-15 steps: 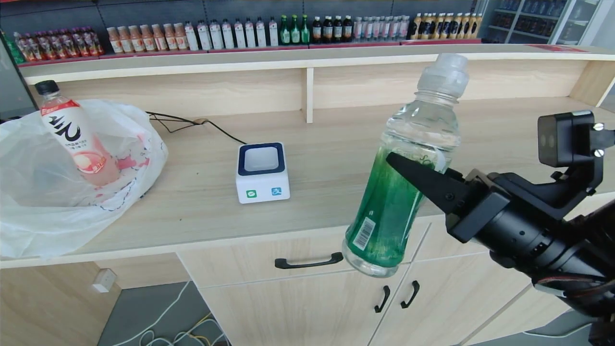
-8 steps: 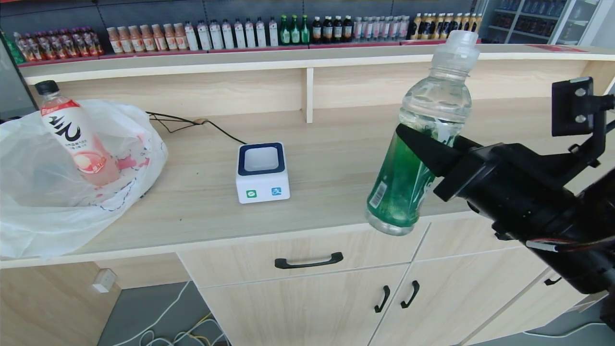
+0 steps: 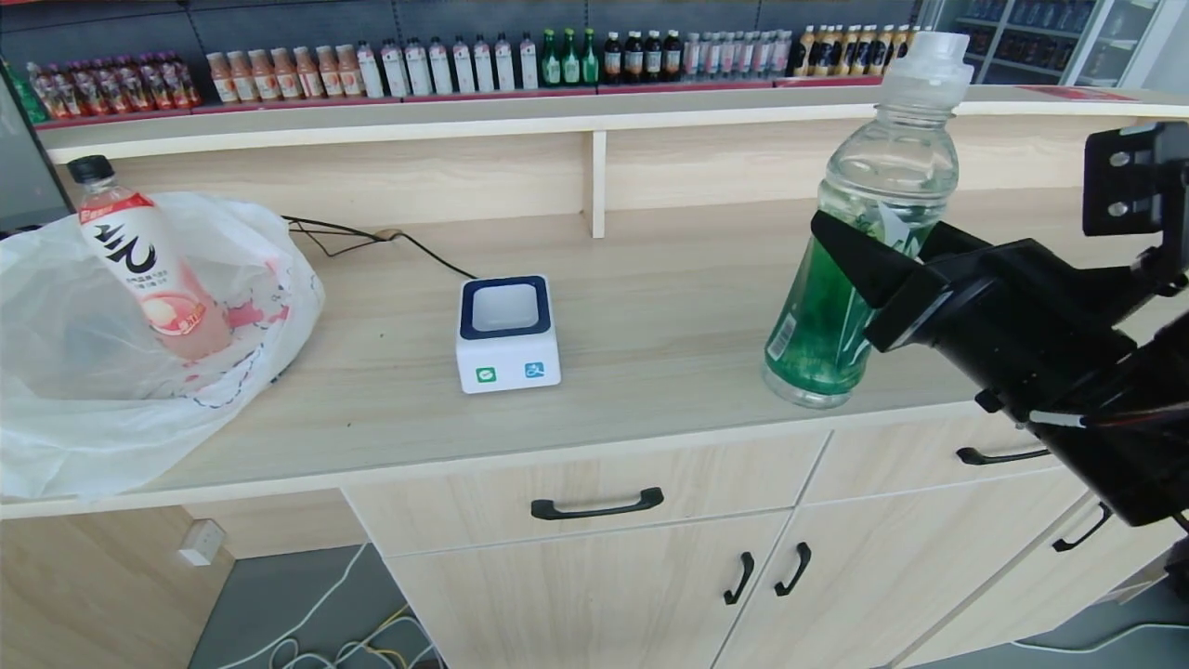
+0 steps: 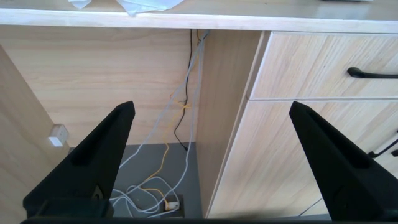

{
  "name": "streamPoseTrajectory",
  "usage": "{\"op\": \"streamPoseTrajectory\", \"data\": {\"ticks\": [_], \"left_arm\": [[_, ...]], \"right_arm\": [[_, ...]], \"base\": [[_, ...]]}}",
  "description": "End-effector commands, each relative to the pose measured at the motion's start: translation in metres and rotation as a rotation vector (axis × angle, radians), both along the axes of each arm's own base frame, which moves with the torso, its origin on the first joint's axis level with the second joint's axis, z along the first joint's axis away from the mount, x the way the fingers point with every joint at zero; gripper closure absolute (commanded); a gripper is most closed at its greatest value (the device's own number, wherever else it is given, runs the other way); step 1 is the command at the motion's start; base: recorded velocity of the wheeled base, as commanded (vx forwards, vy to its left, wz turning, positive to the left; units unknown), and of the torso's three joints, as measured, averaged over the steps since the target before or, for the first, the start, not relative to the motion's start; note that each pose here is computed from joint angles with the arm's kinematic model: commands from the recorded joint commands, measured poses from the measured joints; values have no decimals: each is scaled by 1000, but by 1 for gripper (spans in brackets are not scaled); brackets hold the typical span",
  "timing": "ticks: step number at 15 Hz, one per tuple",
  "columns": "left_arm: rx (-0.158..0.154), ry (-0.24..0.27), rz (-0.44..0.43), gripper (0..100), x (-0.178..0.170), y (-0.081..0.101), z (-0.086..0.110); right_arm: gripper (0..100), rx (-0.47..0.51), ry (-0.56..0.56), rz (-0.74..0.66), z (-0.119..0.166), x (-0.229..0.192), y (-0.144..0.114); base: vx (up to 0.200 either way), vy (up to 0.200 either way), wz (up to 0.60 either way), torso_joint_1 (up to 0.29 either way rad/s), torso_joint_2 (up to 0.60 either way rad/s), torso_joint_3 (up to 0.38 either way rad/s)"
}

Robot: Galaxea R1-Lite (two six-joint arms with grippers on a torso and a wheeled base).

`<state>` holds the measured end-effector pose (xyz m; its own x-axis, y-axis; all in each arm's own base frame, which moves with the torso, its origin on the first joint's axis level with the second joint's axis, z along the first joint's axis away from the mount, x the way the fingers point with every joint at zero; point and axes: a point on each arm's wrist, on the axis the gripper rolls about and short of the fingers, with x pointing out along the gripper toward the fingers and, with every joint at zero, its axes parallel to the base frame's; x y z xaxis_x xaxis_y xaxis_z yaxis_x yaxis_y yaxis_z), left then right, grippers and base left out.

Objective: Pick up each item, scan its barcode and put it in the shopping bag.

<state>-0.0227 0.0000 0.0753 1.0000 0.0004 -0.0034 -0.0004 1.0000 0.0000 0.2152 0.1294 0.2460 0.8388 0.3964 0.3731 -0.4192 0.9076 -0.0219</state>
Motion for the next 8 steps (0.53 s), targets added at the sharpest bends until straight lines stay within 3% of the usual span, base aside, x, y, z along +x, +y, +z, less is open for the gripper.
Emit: {"op": "streamPoseTrajectory", "data": {"ticks": [1, 6, 8], "left_arm": [[0, 0, 0, 0, 0, 0, 0], [-3, 0, 0, 0, 0, 0, 0], [-5, 0, 0, 0, 0, 0, 0]], "right_arm": [[100, -21, 19, -58, -12, 4, -14], [100, -36, 5, -80, -17, 2, -20], [100, -39, -7, -60, -16, 0, -21]], "base": [[0, 0, 0, 0, 0, 0], [0, 0, 0, 0, 0, 0], [0, 200, 0, 0, -2, 2]]}}
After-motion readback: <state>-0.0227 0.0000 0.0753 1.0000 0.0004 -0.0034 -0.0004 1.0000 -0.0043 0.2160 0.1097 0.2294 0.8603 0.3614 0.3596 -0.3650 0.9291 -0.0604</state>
